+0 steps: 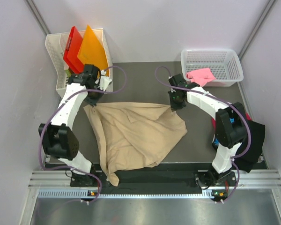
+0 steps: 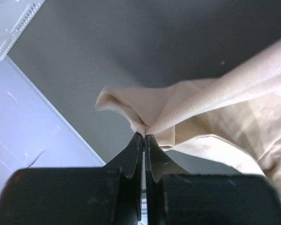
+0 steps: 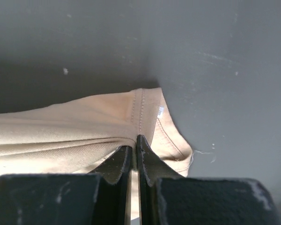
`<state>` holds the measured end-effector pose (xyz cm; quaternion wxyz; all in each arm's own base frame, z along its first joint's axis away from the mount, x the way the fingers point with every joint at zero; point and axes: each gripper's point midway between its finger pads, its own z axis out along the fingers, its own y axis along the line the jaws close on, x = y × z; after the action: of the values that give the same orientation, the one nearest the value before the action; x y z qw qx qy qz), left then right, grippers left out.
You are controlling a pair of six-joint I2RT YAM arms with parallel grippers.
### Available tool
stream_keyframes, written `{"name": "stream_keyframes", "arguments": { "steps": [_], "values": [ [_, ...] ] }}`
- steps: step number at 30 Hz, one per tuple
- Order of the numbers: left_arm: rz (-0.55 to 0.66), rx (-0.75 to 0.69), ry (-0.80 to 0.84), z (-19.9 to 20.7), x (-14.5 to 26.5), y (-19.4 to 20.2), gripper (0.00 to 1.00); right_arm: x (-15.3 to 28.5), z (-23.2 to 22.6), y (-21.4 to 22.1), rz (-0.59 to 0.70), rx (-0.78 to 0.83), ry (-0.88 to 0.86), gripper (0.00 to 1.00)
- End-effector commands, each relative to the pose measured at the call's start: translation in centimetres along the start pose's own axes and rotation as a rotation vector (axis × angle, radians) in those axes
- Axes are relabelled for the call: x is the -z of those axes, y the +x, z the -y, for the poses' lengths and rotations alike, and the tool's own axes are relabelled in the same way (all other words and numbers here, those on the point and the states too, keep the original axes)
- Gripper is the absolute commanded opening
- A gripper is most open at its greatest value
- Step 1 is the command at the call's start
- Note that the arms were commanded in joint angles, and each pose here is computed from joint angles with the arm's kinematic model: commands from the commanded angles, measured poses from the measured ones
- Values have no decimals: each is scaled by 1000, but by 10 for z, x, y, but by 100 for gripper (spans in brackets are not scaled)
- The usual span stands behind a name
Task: Fold and stack the t-shirts
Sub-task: Flatten out the tshirt
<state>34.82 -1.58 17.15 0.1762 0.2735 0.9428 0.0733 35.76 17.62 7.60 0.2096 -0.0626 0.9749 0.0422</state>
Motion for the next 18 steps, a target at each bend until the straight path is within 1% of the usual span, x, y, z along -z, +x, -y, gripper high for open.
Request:
{"name": "stream_keyframes", "arguments": {
  "steps": [1,5,11,13,15,16,18],
  "values": [
    [-60,-91,-51,-5,22,38,0,23,13,-23,95,2,29,0],
    [-59,-92,-46,1,21,51,0,29,26,-32,112,-25,44,0],
    [-48,-100,-53,3,26,56,0,45,73,-37,147,-131,110,0],
    [-45,-105,-63,2,28,59,6,50,83,-36,162,-157,119,0],
    [-39,-106,-68,3,29,61,9,51,90,-35,167,-172,132,0],
    [-38,-107,-69,3,29,62,14,50,91,-34,164,-175,132,0],
    [-35,-105,-67,5,29,66,15,49,90,-32,159,-176,129,0]
  ]
}}
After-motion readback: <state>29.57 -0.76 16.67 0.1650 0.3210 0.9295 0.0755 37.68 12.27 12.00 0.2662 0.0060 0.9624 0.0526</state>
